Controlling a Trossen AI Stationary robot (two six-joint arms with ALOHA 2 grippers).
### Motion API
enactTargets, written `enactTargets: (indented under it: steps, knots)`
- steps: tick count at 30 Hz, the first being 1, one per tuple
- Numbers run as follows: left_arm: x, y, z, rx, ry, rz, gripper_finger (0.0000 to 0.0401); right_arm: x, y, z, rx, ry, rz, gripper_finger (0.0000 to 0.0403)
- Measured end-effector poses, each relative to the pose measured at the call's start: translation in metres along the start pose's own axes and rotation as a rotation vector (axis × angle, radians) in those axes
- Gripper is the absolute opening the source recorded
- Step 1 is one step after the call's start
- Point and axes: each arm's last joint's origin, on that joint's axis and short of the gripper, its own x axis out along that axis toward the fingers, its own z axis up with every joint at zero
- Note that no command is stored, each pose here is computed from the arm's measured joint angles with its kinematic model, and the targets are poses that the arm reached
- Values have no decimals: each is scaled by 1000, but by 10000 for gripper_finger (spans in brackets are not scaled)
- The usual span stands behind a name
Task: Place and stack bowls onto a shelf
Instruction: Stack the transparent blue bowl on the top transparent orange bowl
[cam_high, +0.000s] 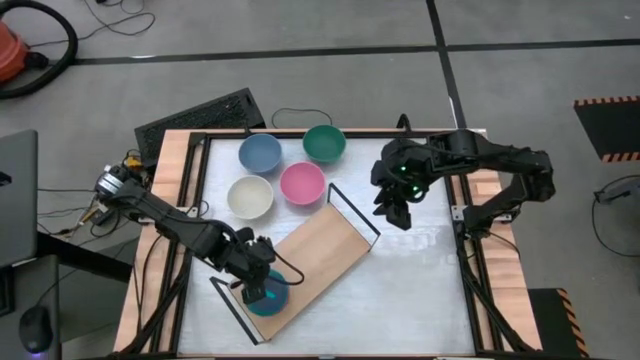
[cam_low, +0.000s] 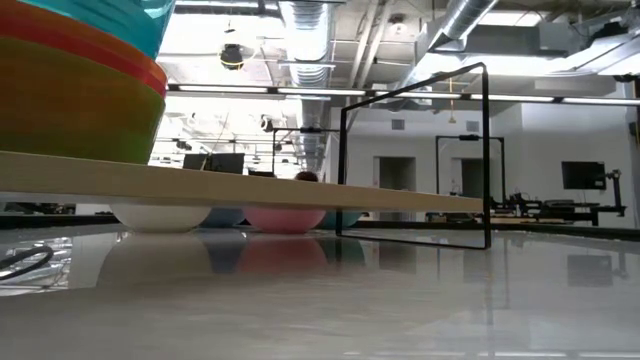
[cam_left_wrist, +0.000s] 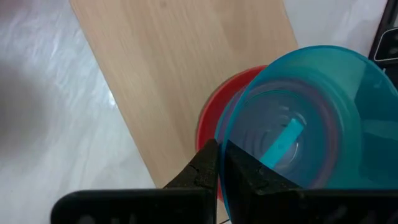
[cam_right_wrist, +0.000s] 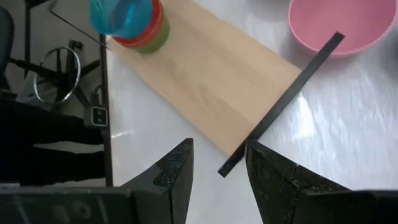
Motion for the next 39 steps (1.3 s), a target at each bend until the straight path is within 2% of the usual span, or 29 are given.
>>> enactTargets:
  steps: [10,21,26,34,37,39]
  knots:
    - [0,0,0,9,-3,2,11,13,-4,-5,12,47,-13,171]
    - [2,0,-1,18,11,-22,124,13,-4,-5,35,47,-14,171]
    - [0,2,-1,-19,17,-17,155,13,-4,-5,35,47,-14,171]
    - [-35,16,-5,-104,-63,-46,144,13,-4,-5,27,46,-13,171]
    - [-48,17,-6,-46,-81,-140,120,13,-4,-5,27,46,-13,171]
    - [-53,13,-3,0,-106,-215,89,13,-4,-5,26,46,-13,171]
